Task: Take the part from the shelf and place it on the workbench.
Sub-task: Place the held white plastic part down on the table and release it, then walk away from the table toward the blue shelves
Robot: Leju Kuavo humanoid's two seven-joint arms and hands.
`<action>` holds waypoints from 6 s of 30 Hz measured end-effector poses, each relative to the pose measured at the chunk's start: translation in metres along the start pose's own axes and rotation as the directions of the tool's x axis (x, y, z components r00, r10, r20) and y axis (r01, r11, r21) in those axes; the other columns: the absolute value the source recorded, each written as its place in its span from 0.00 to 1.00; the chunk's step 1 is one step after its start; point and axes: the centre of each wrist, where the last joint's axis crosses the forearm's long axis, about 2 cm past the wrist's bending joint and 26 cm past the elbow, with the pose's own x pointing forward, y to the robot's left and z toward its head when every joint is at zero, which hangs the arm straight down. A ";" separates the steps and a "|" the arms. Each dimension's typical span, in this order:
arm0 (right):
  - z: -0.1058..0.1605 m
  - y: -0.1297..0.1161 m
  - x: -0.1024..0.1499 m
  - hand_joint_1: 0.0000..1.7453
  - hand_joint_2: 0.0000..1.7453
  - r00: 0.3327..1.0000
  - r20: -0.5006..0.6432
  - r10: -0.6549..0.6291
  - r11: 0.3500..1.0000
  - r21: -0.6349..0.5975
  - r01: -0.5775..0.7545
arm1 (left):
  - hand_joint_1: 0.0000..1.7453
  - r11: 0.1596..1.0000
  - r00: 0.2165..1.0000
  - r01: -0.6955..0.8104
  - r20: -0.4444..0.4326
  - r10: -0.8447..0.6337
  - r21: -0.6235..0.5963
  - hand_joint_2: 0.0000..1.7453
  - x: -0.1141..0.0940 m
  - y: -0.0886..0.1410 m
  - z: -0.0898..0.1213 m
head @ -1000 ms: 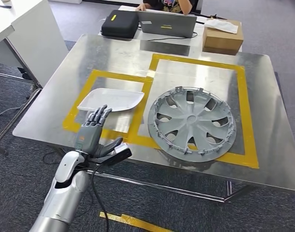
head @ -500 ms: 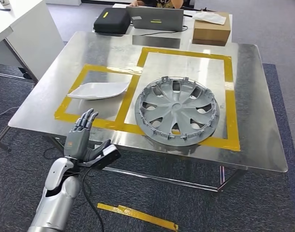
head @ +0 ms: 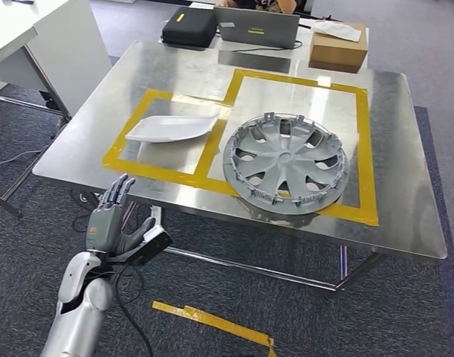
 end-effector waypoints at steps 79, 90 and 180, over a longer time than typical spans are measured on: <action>-0.001 -0.006 0.009 0.00 0.00 0.999 -0.017 -0.041 0.999 0.010 0.041 | 0.00 0.866 0.080 -0.490 -0.983 0.163 0.104 0.00 -0.125 -0.086 0.301; 0.000 -0.009 0.009 0.00 0.00 0.999 -0.018 -0.040 0.999 0.002 0.040 | 0.00 0.858 0.073 -0.502 -0.983 0.166 0.107 0.00 -0.122 -0.087 0.304; 0.001 -0.003 0.005 0.00 0.00 0.998 0.032 -0.059 0.998 0.018 0.058 | 0.00 0.788 0.116 -0.602 -0.961 0.250 0.132 0.00 -0.108 -0.099 0.299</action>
